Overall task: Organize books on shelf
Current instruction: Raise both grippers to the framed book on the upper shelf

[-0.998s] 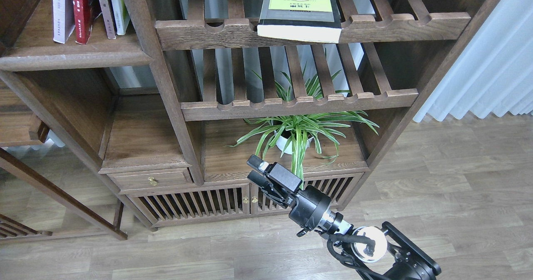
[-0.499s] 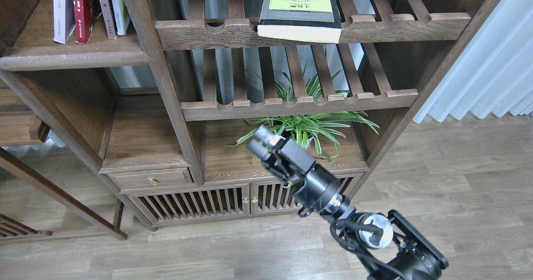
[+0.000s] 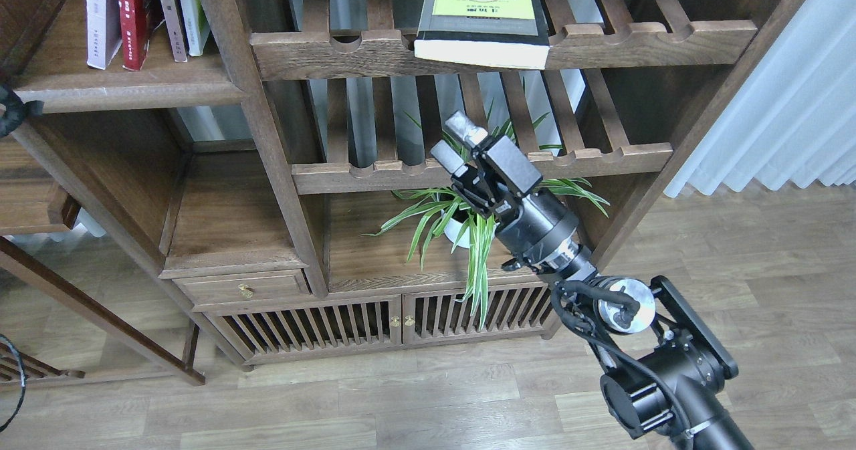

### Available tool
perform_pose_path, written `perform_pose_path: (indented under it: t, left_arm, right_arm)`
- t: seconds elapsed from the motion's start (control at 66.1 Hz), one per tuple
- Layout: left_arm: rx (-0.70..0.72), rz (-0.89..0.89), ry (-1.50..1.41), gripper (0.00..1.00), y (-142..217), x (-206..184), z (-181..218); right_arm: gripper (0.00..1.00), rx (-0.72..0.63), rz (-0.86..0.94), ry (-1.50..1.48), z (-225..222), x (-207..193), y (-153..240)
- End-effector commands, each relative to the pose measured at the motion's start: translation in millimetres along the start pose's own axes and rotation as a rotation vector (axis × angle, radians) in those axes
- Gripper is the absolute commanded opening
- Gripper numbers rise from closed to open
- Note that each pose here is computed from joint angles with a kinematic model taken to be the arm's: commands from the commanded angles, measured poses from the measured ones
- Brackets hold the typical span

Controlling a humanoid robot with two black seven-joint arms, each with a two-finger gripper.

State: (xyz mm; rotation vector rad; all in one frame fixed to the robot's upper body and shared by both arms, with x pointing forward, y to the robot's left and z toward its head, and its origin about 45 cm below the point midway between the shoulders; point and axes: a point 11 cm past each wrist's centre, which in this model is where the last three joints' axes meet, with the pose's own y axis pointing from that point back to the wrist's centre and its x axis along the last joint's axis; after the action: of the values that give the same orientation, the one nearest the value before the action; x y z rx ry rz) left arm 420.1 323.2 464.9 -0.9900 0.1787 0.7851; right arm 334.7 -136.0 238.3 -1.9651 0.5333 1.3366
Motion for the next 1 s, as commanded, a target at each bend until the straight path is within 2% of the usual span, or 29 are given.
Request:
perform_pose_path:
  t: [0.0,0.287,0.439,0.756,0.983]
  left_arm:
    - [-0.002,-0.001,0.037,1.00,4,-2,-13]
    - [0.035,-0.005,0.118,1.00,21,-10,-46]
    - [0.051,0.038,0.172,0.99,41,-4,-68]
    - [0.054,0.030,0.225,0.99,43,-11,-85]
    - [0.090,0.030,0.277,0.99,45,-18,-111]
  right_arm:
    - [0.96,0.034,0.014,0.008,-15,-4,-6]
    - [0.96,0.085,0.044,0.010,-32,-4,-5]
    - [0.95,0.119,0.059,0.008,-41,-3,-2]
    - [0.95,0.132,0.060,0.009,-44,-2,-1]
    - [0.94,0.140,0.071,0.007,-46,-1,0]
